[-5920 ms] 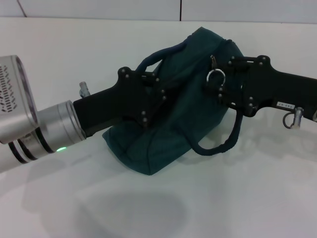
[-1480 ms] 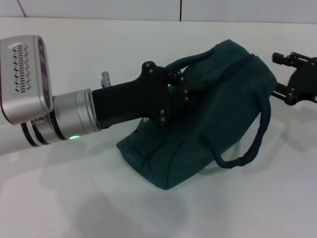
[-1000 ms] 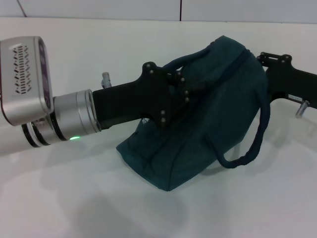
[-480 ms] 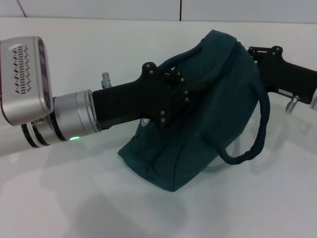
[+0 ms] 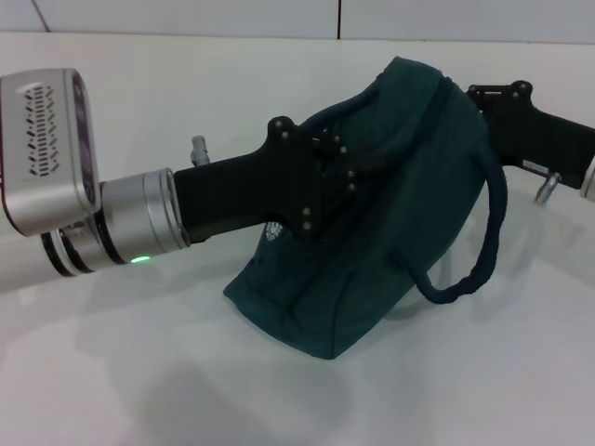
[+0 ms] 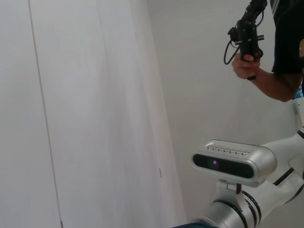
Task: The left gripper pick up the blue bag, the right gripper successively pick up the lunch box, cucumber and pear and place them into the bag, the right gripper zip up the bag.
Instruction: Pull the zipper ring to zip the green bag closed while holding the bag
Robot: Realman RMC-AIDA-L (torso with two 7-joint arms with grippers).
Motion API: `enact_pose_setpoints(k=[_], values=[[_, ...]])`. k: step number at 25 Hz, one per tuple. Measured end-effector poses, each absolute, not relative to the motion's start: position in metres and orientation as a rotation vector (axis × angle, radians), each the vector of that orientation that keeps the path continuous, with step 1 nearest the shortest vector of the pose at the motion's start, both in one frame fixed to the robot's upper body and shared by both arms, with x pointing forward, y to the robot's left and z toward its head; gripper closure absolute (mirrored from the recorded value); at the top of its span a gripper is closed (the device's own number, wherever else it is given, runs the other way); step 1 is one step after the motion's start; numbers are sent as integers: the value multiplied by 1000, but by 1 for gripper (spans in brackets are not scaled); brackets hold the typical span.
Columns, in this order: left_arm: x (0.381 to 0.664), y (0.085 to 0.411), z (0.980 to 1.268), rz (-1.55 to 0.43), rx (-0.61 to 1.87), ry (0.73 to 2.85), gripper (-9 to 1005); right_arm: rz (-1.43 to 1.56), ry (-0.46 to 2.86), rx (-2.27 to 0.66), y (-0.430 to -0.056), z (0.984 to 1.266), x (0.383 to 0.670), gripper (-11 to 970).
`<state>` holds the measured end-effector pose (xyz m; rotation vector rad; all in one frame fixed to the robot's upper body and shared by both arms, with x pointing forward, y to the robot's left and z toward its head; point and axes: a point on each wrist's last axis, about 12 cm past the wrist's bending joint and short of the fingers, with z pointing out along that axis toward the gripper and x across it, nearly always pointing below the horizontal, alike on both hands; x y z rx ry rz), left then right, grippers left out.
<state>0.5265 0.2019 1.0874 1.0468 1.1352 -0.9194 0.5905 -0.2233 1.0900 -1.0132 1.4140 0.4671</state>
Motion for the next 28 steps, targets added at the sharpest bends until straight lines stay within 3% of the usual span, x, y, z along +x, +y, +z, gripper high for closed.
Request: enact_pose_setpoints(k=[2,12,28], values=[[526,202,1087,-921,1047,1134,933,462,1424,-986,-224,1090,592,658],[525,202,1087,-923,1044,1134,906,448,1440,-961,-226,1088,594,866],[524,203,1086,-926,1032,1139,862,381,1548,-917,-238,1073,595,866]])
